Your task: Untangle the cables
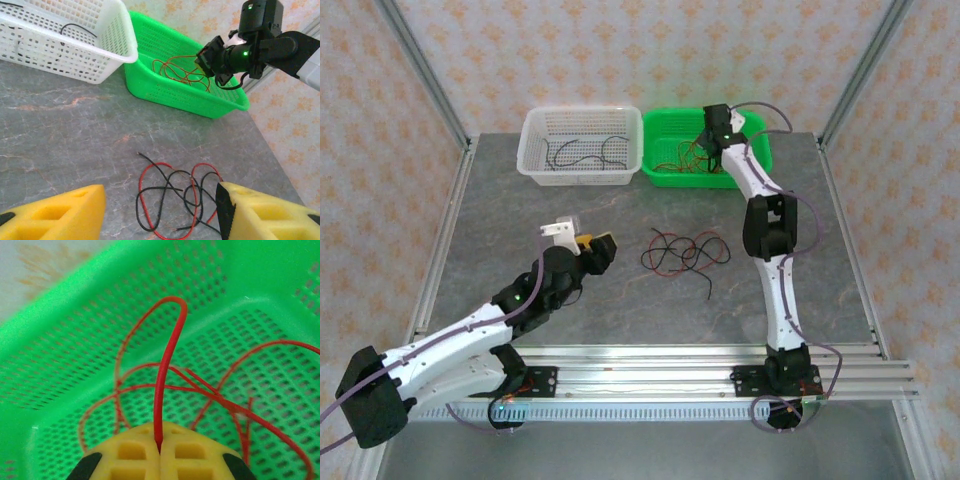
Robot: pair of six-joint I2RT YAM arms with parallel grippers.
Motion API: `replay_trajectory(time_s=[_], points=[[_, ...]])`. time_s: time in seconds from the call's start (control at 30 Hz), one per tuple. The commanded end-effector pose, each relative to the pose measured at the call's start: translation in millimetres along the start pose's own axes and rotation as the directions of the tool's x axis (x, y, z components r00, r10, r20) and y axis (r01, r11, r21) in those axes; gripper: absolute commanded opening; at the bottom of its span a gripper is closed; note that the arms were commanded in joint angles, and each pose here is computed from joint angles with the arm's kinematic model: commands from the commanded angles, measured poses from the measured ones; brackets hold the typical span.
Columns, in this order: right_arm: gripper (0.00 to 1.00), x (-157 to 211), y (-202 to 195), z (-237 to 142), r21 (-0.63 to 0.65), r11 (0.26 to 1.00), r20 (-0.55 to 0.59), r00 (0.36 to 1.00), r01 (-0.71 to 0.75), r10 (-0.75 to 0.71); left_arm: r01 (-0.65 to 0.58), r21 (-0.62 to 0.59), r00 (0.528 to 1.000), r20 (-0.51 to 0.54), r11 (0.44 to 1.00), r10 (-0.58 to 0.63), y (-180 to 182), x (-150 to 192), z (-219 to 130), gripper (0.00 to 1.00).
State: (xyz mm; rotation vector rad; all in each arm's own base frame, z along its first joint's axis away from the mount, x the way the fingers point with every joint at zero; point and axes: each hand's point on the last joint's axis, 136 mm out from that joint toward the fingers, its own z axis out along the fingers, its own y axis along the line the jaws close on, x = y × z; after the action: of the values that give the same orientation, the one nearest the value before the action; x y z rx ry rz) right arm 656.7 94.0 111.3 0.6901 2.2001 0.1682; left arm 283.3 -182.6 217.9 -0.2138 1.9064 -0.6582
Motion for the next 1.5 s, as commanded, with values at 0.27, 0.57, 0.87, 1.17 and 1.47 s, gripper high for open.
replay_trajectory(time_s=[0.27, 0.57, 0.87, 1.17, 1.47], points=[[0.52, -27, -18, -38, 0.102, 0.976, -0.026, 0.981, 0.193, -0.192, 0.052, -0.091, 0.982, -0.177, 0.994, -0.068, 3, 27, 3, 0.61], [0.65, -48, -35, -85, 0.201, 0.931, -0.028, 0.952, 0.304, -0.304, 0.068, -0.186, 0.952, -0.281, 0.98, -0.119, 15, 55, 12, 0.61], [0.65, -16, -41, -156, 0.19, 0.896, -0.066, 0.916, 0.401, -0.396, 0.094, -0.132, 0.89, -0.433, 0.987, -0.143, -5, 99, 44, 0.58], [0.63, 61, -80, -224, 0.029, 0.937, -0.071, 0.936, 0.347, -0.345, 0.042, -0.162, 0.846, -0.519, 0.986, -0.121, 1, 135, 105, 0.49], [0.61, 125, -112, -257, -0.08, 0.96, -0.116, 0.954, 0.269, -0.277, -0.053, -0.241, 0.849, -0.522, 0.969, -0.083, 27, 149, 136, 0.48]])
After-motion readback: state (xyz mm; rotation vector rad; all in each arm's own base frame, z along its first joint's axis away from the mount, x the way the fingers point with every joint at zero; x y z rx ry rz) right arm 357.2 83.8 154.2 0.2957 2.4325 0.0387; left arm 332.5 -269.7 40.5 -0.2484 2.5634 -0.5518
